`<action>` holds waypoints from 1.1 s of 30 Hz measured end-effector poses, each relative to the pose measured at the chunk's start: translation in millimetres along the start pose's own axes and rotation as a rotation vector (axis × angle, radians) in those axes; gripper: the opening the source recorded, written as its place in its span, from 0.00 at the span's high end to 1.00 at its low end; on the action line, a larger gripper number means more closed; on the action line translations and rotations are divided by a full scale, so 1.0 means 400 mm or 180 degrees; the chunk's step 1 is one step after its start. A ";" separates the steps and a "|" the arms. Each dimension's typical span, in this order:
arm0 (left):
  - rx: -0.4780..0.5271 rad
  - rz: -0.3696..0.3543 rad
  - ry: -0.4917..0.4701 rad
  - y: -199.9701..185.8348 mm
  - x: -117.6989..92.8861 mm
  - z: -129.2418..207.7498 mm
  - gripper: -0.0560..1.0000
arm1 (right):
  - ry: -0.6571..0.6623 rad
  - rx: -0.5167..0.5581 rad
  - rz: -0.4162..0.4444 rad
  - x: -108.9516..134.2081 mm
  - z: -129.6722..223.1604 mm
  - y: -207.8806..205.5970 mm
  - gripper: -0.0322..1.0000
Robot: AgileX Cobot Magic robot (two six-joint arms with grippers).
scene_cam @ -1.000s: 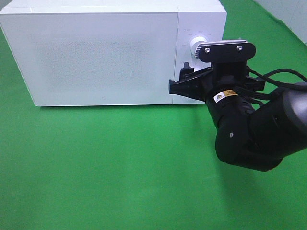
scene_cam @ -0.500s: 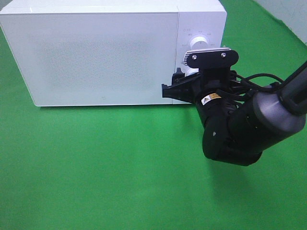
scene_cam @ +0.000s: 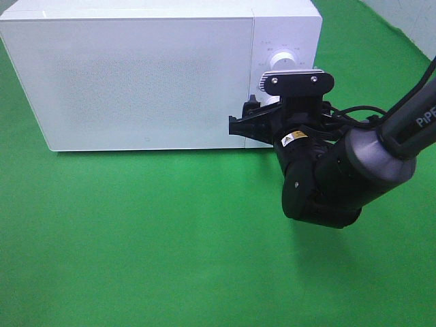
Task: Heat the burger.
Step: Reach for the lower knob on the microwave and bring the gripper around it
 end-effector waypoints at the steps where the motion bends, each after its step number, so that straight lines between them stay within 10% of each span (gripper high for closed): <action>1: 0.0000 0.0000 0.0000 0.000 0.000 0.000 0.03 | 0.0002 0.0005 0.0017 -0.005 0.003 0.002 0.24; 33: 0.0000 0.0000 0.0000 0.000 0.000 0.000 0.03 | 0.0011 0.0025 0.0020 0.001 0.023 0.027 0.26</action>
Point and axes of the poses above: a point on each arm's last joint axis where the gripper is mounted, y pointing out along that axis toward the gripper, x along the wrist's bending axis when the last joint is at zero, z = x × y, the point moved 10 cm from there along y, pointing out along that axis toward the gripper, and after that the axes turned 14 degrees about y, right-handed, at the moved point
